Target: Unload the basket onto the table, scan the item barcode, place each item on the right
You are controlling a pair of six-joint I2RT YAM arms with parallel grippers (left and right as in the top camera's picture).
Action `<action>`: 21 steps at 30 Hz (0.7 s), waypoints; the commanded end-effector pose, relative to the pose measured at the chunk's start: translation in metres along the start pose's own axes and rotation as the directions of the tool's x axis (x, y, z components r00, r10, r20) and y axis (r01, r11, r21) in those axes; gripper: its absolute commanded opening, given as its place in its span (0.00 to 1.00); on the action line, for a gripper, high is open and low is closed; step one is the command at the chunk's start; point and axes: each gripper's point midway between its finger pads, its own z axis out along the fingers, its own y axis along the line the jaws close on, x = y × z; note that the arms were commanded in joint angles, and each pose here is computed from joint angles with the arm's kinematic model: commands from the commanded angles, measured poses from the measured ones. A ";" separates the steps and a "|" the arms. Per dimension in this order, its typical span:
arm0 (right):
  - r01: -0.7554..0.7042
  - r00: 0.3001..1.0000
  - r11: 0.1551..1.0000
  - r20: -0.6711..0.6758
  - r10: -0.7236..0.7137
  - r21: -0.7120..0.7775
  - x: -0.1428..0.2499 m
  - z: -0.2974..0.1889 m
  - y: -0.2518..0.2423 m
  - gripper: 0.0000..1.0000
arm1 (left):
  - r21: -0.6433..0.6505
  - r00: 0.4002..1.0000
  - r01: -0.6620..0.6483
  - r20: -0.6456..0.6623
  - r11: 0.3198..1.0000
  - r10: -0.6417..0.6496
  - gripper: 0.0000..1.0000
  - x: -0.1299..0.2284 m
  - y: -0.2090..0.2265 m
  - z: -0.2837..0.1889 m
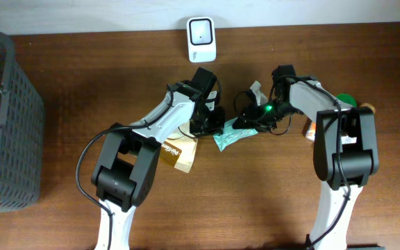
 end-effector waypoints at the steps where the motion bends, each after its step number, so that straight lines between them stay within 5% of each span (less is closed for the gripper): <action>1: -0.004 0.997 1.000 -0.076 0.003 -0.004 0.014 0.031 -0.003 0.26 | -0.025 0.998 0.020 -0.062 1.000 -0.021 0.00 0.011 0.010 0.032; 3: 0.001 0.998 1.000 -0.070 -0.001 -0.005 0.013 0.031 -0.003 0.17 | -0.021 0.998 0.003 -0.058 1.000 -0.004 0.00 0.010 0.010 0.030; 8: 0.012 0.998 0.999 -0.055 -0.015 -0.042 0.010 0.024 0.010 0.12 | 0.036 0.992 -0.124 -0.021 0.992 0.124 0.00 -0.007 -0.005 0.001; 18: 0.180 0.976 0.974 0.149 -0.159 -0.141 -0.012 -0.066 0.096 0.04 | -0.044 0.957 -0.171 0.229 0.984 0.176 0.00 -0.056 0.005 -0.178; 21: 0.271 0.946 0.950 0.228 -0.232 -0.154 -0.010 -0.096 0.130 0.04 | -0.064 0.940 -0.098 0.323 0.993 0.114 0.11 -0.070 0.037 -0.223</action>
